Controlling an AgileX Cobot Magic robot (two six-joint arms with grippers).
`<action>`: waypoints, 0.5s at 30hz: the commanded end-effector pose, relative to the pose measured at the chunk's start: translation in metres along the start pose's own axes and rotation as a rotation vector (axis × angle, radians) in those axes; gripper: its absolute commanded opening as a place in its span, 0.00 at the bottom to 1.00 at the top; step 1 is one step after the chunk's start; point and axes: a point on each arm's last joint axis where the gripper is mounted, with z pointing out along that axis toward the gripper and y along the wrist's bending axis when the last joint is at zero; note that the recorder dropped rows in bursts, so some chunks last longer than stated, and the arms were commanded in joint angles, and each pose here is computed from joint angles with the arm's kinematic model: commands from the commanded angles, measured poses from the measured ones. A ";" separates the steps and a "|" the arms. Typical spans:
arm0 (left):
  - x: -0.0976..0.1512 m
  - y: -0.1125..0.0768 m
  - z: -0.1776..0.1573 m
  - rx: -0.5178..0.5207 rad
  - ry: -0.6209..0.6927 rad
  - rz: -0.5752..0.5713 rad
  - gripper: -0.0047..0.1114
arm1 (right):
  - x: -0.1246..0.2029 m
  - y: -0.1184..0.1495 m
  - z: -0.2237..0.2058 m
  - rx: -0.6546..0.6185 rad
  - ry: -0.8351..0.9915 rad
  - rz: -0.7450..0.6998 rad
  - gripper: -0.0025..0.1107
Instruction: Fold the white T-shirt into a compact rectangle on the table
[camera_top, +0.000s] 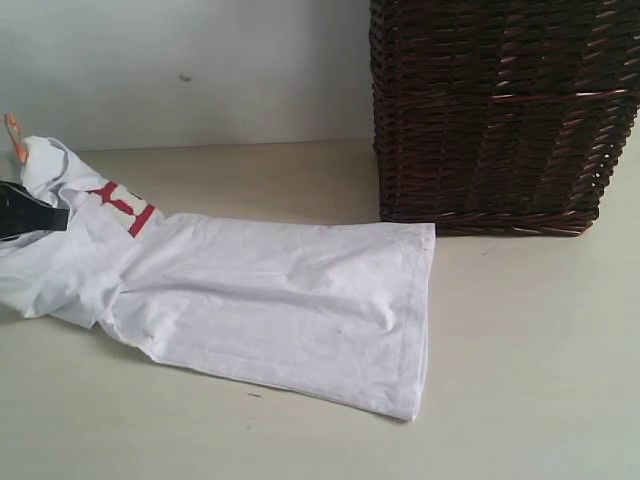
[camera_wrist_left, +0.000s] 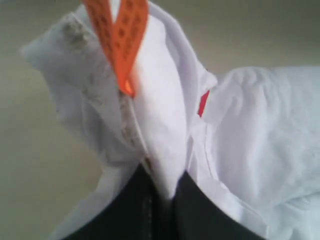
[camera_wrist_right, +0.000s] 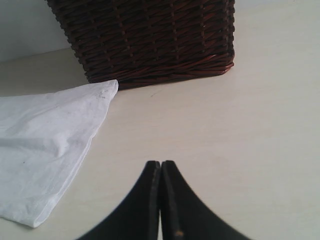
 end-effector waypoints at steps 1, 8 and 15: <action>-0.007 -0.019 -0.005 0.060 -0.035 0.026 0.04 | 0.001 0.000 0.000 -0.001 -0.002 -0.002 0.02; -0.048 -0.083 -0.022 0.154 -0.160 0.170 0.04 | 0.001 0.000 0.000 -0.001 -0.002 -0.002 0.02; -0.061 -0.156 -0.018 0.280 -0.190 0.296 0.04 | 0.001 0.000 0.000 -0.001 -0.002 -0.002 0.02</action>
